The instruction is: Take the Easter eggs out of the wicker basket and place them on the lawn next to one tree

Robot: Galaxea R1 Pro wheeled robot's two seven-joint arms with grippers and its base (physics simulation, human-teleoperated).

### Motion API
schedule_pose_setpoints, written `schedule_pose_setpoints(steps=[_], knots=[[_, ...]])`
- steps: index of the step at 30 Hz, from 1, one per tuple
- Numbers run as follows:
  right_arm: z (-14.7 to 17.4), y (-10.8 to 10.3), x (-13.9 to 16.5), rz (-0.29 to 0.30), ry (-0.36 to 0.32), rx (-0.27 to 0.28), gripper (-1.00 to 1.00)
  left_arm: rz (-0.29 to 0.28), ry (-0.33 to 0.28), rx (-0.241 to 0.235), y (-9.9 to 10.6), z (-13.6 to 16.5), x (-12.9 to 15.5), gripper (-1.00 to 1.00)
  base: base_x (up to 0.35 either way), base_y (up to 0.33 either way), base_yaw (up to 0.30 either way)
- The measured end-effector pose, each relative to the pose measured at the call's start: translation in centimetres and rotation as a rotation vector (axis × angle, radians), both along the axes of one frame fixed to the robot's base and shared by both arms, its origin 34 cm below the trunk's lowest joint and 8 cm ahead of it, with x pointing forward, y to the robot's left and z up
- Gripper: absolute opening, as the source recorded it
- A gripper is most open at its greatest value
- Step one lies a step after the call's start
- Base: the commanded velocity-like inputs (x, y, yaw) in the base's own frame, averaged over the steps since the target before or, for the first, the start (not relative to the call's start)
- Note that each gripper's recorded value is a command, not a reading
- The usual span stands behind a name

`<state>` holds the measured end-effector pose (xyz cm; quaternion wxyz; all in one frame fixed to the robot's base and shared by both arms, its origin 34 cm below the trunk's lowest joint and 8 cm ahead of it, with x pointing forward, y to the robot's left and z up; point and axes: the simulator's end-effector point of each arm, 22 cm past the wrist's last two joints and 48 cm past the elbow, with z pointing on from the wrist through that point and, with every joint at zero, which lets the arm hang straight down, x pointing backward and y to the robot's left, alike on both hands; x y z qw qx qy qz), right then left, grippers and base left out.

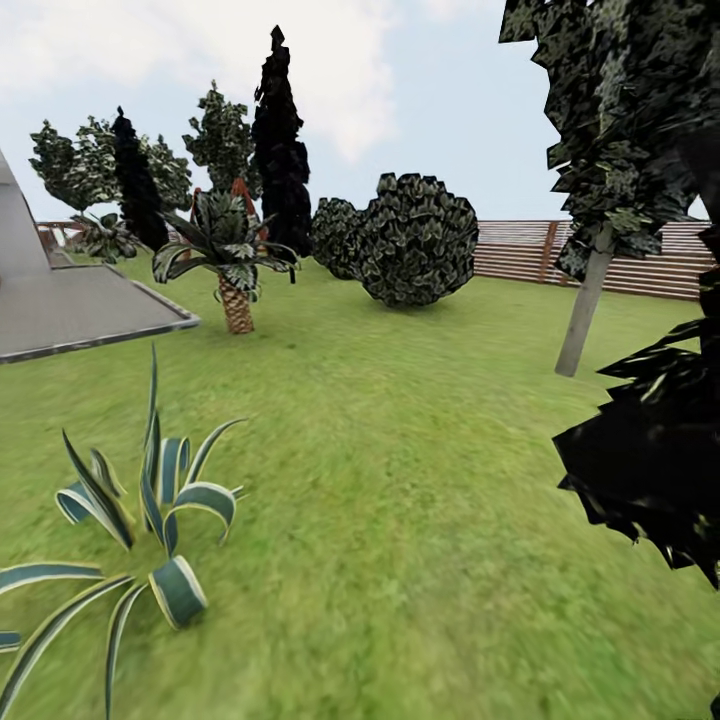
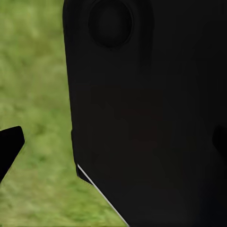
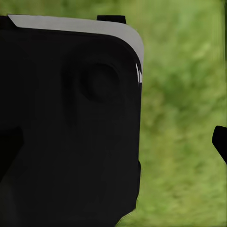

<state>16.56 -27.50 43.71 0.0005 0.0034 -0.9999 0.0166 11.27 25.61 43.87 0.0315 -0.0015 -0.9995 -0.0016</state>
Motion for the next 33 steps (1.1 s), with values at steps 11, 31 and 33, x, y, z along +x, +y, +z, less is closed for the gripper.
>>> schedule_pose_setpoints(steps=[11,31,33], knots=[[-0.01,0.00,-0.19,0.000,0.006,0.000,1.00,0.000,0.005,0.000,0.00,0.01,-0.21,1.00,0.341,0.002,-0.170],[-0.01,0.00,-0.18,0.000,0.005,0.000,1.00,0.000,0.005,0.000,0.00,0.01,-0.21,1.00,0.333,0.104,-0.002],[-0.01,0.00,-0.19,0.000,0.005,0.000,1.00,0.000,0.005,0.000,0.00,0.01,-0.21,1.00,0.340,0.010,0.000]])
